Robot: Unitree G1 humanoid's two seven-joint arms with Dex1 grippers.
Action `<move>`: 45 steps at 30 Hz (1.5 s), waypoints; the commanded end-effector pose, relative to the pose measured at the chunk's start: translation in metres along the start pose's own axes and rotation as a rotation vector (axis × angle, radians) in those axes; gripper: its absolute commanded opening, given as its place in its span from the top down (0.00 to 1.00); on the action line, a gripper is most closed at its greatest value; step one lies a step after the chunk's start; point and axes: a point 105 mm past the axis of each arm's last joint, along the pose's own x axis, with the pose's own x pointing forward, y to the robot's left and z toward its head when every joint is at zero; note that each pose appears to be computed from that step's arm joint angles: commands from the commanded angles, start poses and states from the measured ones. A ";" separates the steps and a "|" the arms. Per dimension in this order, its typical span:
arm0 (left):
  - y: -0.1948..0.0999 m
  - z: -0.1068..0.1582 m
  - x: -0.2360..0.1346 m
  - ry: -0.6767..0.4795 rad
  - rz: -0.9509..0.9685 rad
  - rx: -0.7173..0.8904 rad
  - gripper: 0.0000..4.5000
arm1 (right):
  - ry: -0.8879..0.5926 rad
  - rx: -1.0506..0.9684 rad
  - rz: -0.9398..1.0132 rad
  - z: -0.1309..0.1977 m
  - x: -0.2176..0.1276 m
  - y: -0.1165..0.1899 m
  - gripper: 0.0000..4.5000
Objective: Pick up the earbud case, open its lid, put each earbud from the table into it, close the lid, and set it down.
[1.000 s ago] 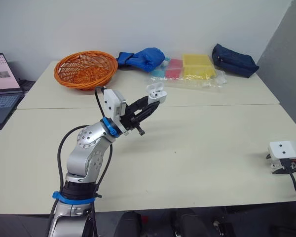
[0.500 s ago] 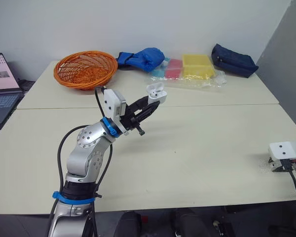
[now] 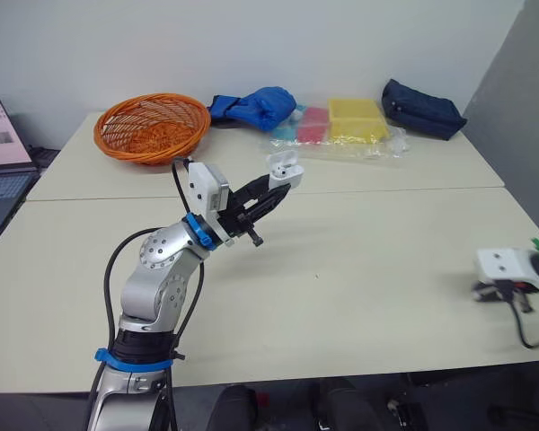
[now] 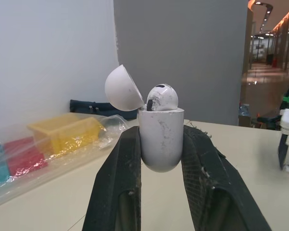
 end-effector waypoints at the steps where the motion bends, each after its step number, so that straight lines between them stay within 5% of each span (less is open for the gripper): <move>1: 0.000 0.010 0.004 -0.052 0.001 0.038 0.82 | -0.352 0.112 -0.163 0.095 -0.031 -0.022 0.91; 4: 0.000 0.011 0.010 -0.074 0.011 0.032 0.82 | -0.757 0.303 -0.187 0.175 -0.063 -0.024 0.91; 10: 0.002 0.010 0.018 -0.107 0.033 0.005 0.82 | -1.056 0.385 -0.217 0.228 -0.080 -0.004 0.91; 16: -0.004 0.017 0.031 -0.148 -0.012 -0.015 0.82 | -1.261 0.462 -0.389 0.258 -0.090 -0.021 0.91; 45: -0.007 0.022 0.037 -0.176 -0.061 -0.009 0.82 | -1.181 0.449 -0.437 0.265 -0.040 -0.024 0.91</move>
